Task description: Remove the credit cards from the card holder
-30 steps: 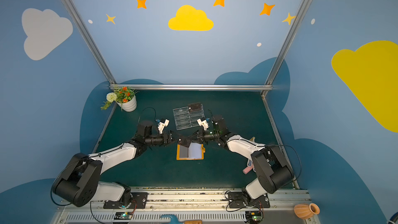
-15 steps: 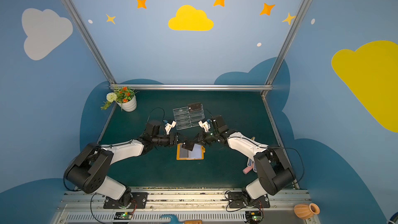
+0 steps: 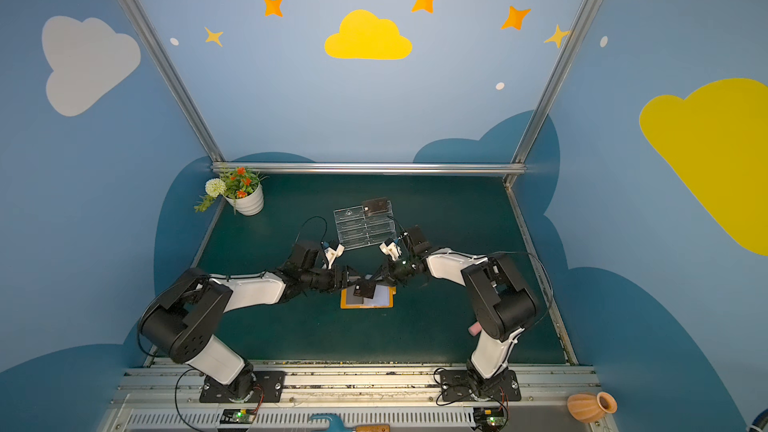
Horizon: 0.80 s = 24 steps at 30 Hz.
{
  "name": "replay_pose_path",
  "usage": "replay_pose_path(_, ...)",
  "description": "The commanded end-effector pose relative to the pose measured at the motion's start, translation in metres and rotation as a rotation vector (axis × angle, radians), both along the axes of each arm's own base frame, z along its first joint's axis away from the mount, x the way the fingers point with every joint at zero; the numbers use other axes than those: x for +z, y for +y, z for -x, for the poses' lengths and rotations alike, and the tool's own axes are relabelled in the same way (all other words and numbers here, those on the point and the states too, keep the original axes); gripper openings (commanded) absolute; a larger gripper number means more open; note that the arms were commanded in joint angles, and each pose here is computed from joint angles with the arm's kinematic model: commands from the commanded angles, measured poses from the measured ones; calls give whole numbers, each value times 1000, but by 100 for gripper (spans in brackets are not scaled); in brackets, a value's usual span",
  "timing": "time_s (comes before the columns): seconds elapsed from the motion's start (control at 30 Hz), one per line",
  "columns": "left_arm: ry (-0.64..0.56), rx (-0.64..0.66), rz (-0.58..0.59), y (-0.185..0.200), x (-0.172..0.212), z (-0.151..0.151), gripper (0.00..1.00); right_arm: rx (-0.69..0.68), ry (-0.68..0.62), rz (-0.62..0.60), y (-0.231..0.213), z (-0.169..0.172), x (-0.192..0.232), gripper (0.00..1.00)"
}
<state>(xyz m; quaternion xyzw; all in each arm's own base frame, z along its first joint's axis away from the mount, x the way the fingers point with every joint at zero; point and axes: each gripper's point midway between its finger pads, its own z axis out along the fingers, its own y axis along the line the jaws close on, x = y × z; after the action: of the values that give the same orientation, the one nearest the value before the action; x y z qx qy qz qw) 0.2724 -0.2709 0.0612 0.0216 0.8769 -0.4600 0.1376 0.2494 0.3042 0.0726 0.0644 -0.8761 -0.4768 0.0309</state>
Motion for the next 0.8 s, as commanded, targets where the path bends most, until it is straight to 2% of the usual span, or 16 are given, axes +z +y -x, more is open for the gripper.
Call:
replay_pose_path(0.0,17,1,-72,6,-16,4,77,41,-12,5,0,-2,-1,0)
replay_pose_path(0.3,81,-5,-68,-5,-40,13,72,46,14,23,0,-4,-19,0)
replay_pose_path(0.6,133,13,-70,-6,-57,26,64,-43,60,73,-8,-2,-33,35)
replay_pose_path(0.77,154,16,-62,-7,-62,35,60,-127,81,125,-18,-1,-40,39)
